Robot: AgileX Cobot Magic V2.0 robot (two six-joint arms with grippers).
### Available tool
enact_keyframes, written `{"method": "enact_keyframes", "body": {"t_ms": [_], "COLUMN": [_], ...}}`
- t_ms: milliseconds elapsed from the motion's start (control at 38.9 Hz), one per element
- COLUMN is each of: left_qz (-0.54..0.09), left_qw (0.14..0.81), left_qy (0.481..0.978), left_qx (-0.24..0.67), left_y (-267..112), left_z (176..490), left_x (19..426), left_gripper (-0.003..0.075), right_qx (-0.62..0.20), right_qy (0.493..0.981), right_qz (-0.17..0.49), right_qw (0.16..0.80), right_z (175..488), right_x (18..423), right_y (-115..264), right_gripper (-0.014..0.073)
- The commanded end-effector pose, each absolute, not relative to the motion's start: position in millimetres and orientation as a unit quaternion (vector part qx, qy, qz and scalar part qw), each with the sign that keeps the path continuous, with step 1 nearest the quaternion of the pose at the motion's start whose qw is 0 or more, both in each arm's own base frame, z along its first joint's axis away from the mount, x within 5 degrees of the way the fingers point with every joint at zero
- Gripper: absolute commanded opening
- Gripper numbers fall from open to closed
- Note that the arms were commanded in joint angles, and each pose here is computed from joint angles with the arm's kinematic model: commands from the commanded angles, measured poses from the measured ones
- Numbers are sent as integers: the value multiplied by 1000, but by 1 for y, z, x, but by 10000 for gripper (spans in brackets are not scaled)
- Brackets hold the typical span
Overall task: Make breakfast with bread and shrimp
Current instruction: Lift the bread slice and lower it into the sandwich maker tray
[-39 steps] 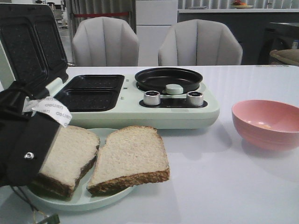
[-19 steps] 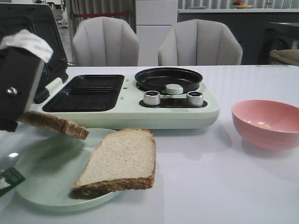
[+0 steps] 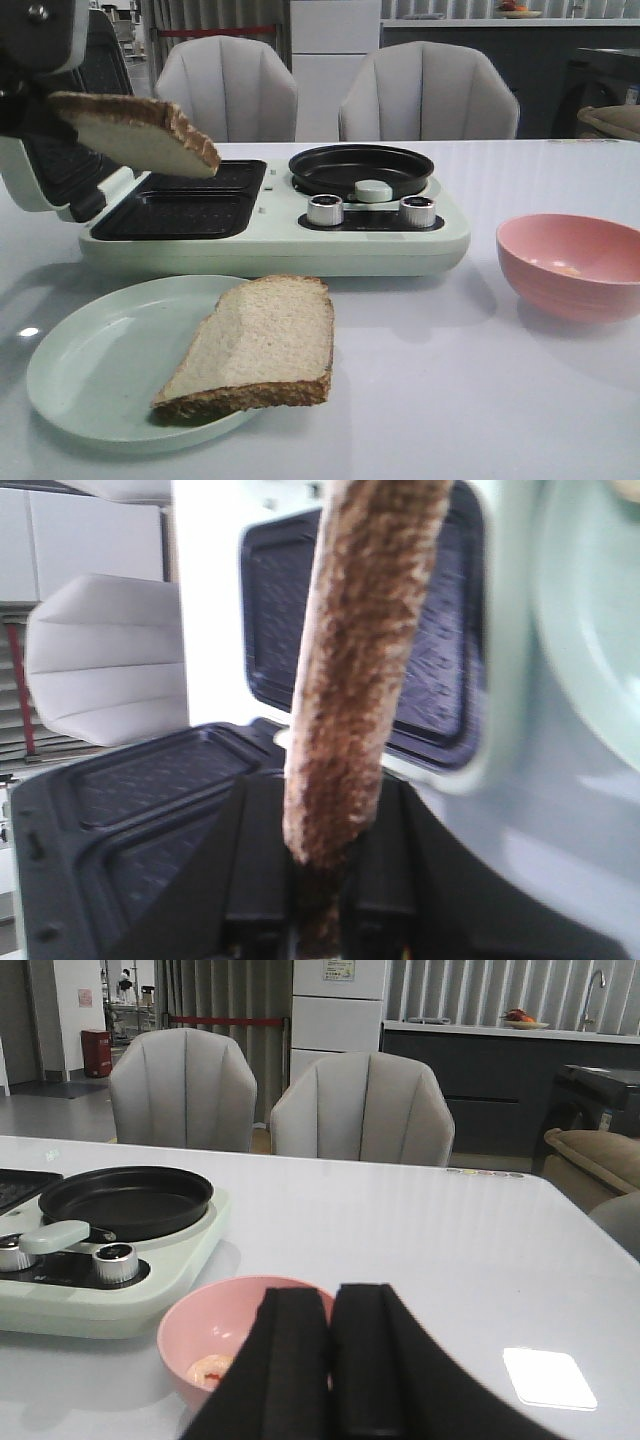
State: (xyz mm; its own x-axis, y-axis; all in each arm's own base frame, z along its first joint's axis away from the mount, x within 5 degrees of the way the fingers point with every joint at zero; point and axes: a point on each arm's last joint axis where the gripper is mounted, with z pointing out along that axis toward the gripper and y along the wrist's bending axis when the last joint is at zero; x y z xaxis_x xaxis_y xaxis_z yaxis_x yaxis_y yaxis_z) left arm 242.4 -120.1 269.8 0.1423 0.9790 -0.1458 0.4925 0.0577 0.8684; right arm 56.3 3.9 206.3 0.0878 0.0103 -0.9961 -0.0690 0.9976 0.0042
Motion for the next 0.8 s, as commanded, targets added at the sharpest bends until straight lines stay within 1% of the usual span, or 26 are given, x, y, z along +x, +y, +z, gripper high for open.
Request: {"method": "enact_keyframes", "body": {"t_ms": [0,103,514,642,770], "left_qz": [288,288,314,315,312], "left_qw": [462,467,452,448,435], "left_qy": [577,580,603,610,614], "left_qx": [609,602,577,573,580], "left_y": [-124,-127,-131,-135,-142], "left_z": [293,298,289,280,262], "left_x": [261,280,373,395,412], "left_gripper": [114,113,113,114,114], "right_qx": [-25,-25,-25,-25,-25], "right_qy": [628,628,628,628,628], "right_qz": [23,23,23,23,23], "right_qw": [777,777,777,777,777], "right_z": [221,221,221,221,221], "right_x": [52,52,52,52,52], "right_y": [4,4,4,4,4], "right_gripper": [147,147,147,147,147]}}
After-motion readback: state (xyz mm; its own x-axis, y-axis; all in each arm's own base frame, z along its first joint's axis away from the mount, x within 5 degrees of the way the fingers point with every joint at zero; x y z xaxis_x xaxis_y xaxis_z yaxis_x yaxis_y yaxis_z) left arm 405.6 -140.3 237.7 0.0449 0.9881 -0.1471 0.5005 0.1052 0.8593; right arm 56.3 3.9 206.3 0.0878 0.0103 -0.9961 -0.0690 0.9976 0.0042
